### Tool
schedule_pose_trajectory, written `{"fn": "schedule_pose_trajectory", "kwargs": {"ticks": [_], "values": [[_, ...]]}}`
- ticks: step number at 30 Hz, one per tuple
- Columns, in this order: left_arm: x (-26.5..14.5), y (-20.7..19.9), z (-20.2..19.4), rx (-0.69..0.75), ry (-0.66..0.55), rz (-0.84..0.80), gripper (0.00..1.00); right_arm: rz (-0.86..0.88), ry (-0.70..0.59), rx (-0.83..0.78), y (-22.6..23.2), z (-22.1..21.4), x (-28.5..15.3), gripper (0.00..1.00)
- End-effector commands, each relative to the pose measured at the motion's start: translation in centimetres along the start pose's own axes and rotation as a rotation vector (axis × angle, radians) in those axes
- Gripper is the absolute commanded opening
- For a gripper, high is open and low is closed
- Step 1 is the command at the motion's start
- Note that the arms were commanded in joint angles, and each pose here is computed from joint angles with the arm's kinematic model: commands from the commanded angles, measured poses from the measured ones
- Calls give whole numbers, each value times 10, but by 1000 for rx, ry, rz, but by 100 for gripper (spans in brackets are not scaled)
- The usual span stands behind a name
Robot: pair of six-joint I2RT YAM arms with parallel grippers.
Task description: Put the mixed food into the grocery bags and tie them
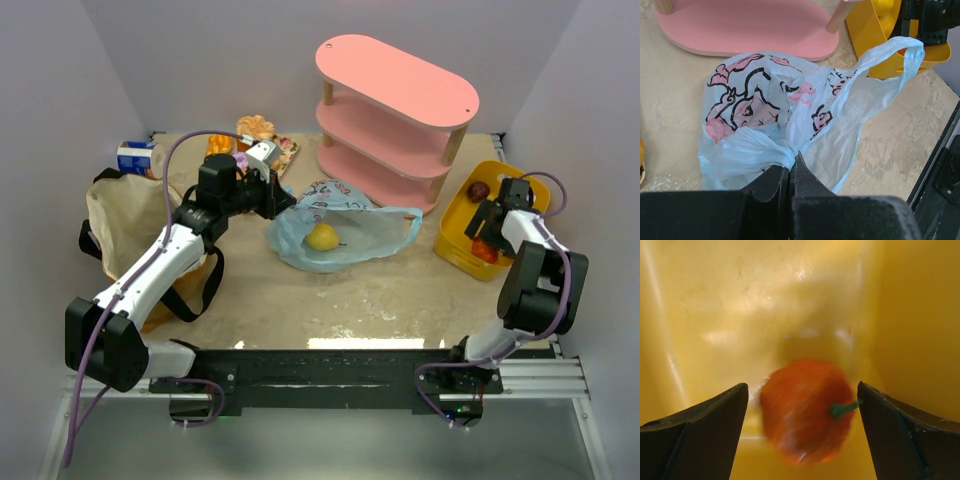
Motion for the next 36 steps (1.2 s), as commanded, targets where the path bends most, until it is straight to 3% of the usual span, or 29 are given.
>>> {"fn": "schedule_pose_trajectory", "kwargs": {"ticks": [1, 3, 10, 16, 19, 25, 36], "values": [[-8, -7, 27, 37, -77, -19, 0, 7, 92, 7, 0, -24, 16, 88], [-7, -7, 27, 35, -78, -21, 0, 13, 101, 11, 1, -27, 18, 84], [-11, -8, 31, 44, -92, -17, 0, 91, 96, 45, 9, -31, 2, 53], [-12, -2, 30, 56, -79, 20, 0, 335, -42, 107, 39, 2, -63, 28], [-13, -2, 31, 59, -84, 24, 0, 466, -118, 114, 55, 10, -102, 20], [-13, 0, 29, 71, -83, 33, 0, 614, -215, 53, 90, 13, -160, 13], [-10, 1, 24, 113, -59, 66, 0, 821, -286, -2, 89, 11, -250, 6]]}}
Point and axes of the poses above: each gripper's point midway between its finger pads, its own x axis out along the fingers, its own y axis along the line the jaws close on, z = x × y, the point moved 1 cm from there along -x, back along the fingers, and after that the axes turned 13 degrees about x, right-handed, at the moved point
